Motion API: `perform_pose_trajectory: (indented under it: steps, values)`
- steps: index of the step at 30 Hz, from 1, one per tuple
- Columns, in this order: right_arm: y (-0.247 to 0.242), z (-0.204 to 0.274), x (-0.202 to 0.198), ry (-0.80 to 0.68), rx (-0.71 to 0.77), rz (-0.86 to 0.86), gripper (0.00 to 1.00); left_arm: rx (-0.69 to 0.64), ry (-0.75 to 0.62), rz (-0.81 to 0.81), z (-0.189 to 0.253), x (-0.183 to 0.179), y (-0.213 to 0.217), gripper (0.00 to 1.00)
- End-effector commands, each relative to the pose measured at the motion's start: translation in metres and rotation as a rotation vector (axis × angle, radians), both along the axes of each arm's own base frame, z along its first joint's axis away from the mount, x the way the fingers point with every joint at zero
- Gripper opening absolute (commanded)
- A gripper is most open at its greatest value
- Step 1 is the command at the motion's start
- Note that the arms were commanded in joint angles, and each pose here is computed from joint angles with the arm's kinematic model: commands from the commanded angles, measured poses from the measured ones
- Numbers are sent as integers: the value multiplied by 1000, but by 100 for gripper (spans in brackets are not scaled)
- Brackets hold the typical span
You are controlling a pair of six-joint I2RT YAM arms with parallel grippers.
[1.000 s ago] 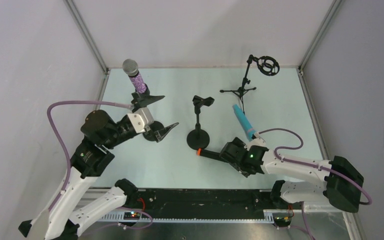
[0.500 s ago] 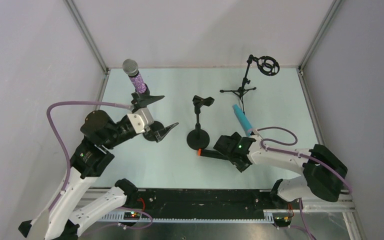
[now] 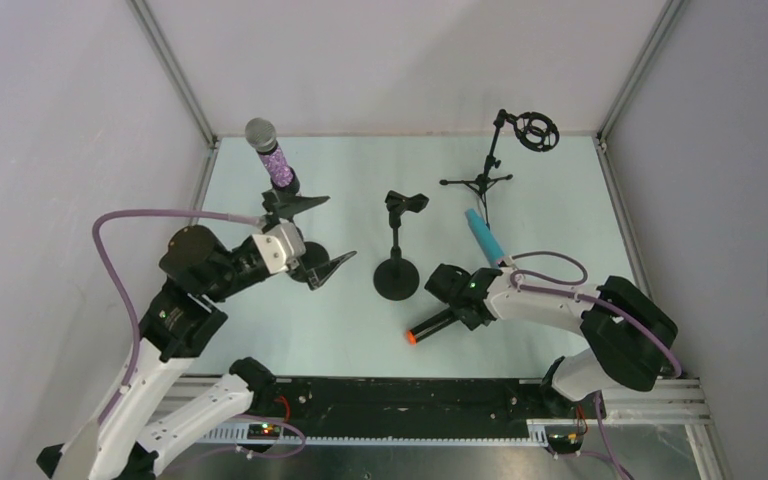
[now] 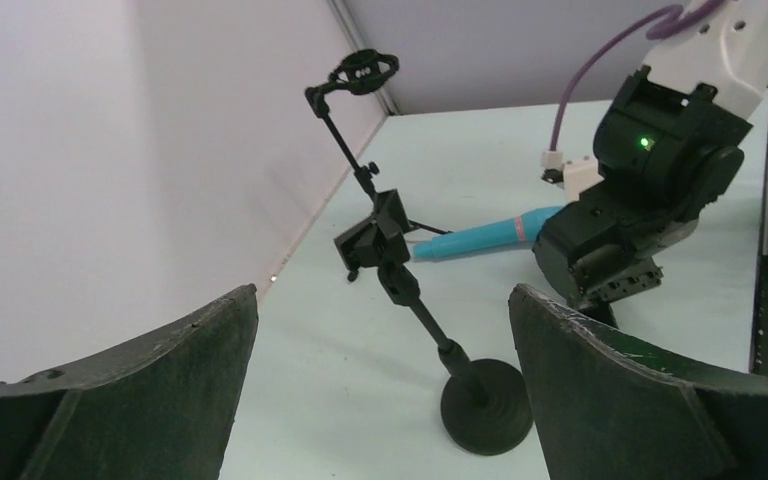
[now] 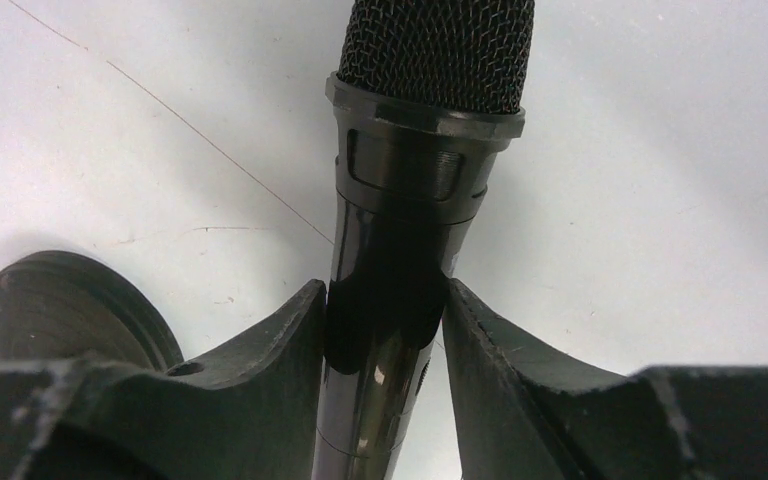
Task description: Attach the microphones to the stand
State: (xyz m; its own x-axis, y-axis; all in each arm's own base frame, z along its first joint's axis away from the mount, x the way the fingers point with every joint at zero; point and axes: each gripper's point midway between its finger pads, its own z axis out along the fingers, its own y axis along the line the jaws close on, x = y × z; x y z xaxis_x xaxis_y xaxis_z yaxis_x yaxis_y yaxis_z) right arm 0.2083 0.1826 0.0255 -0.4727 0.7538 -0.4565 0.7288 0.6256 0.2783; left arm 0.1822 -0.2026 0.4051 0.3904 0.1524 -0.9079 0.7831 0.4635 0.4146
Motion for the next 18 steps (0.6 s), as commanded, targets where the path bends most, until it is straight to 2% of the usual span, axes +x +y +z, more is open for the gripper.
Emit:
perform_pose_trajectory:
  steps: [1, 3, 5, 6, 8, 11, 15, 18]
  values:
    - [-4, 7, 12, -35, -35, 3, 43, 26, 41, -55, -22, -2, -9, 100]
    - [-7, 10, 13, -41, -46, 15, 41, 33, 72, -74, -32, -3, -12, 100]
    - [-10, 15, 15, -53, -59, 36, 30, 41, 96, -92, -39, -3, -16, 100]
    - [-11, 17, 15, -54, -71, 57, 16, 43, 102, -106, -41, -5, -18, 100]
    - [-11, 24, 18, -70, -80, 103, 1, 52, 111, -114, -46, -3, -20, 100]
    - [-1, 43, 17, -109, -89, 238, 0, 70, 100, -128, -47, 0, -24, 100]
    - [13, 81, 14, -231, -129, 380, 0, 101, 48, -143, -45, 4, -27, 100]
    - [22, 134, 13, -427, -169, 462, 0, 113, 54, -149, -44, 11, -33, 100]
